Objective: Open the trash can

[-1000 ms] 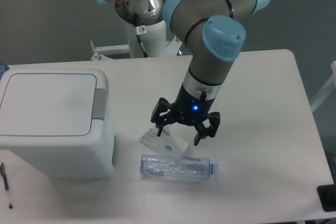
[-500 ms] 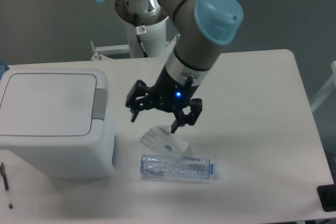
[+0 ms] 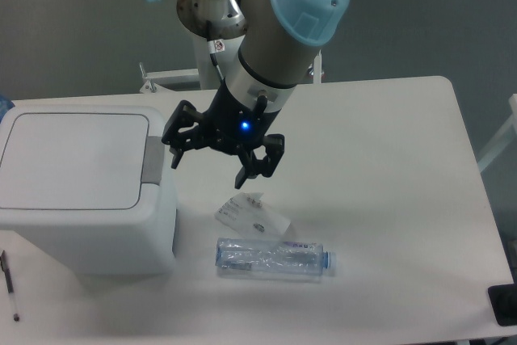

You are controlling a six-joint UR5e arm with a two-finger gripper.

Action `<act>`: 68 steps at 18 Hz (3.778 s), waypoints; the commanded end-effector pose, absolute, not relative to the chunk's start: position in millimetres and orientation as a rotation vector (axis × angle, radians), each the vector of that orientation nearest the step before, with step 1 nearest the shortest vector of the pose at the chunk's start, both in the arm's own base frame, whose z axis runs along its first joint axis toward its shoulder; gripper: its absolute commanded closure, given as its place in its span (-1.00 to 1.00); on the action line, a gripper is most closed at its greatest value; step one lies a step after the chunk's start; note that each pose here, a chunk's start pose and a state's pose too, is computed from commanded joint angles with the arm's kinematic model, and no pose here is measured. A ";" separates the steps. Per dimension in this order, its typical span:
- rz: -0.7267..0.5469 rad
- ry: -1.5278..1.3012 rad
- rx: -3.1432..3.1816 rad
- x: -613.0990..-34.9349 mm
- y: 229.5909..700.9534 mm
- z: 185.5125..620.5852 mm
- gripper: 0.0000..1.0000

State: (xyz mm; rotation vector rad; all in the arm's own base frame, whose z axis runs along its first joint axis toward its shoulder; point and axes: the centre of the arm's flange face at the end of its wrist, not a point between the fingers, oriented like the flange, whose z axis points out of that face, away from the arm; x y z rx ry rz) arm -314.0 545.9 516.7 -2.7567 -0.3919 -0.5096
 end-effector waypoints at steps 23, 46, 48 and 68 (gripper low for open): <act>-0.537 -0.389 -2.785 -300.1 548.3 507.6 -1.00; -0.538 -0.392 -2.840 -301.3 557.9 481.2 -1.00; -0.538 -0.393 -2.843 -301.8 558.2 480.3 -1.00; -0.547 -0.414 -2.848 -302.3 561.2 474.1 -1.00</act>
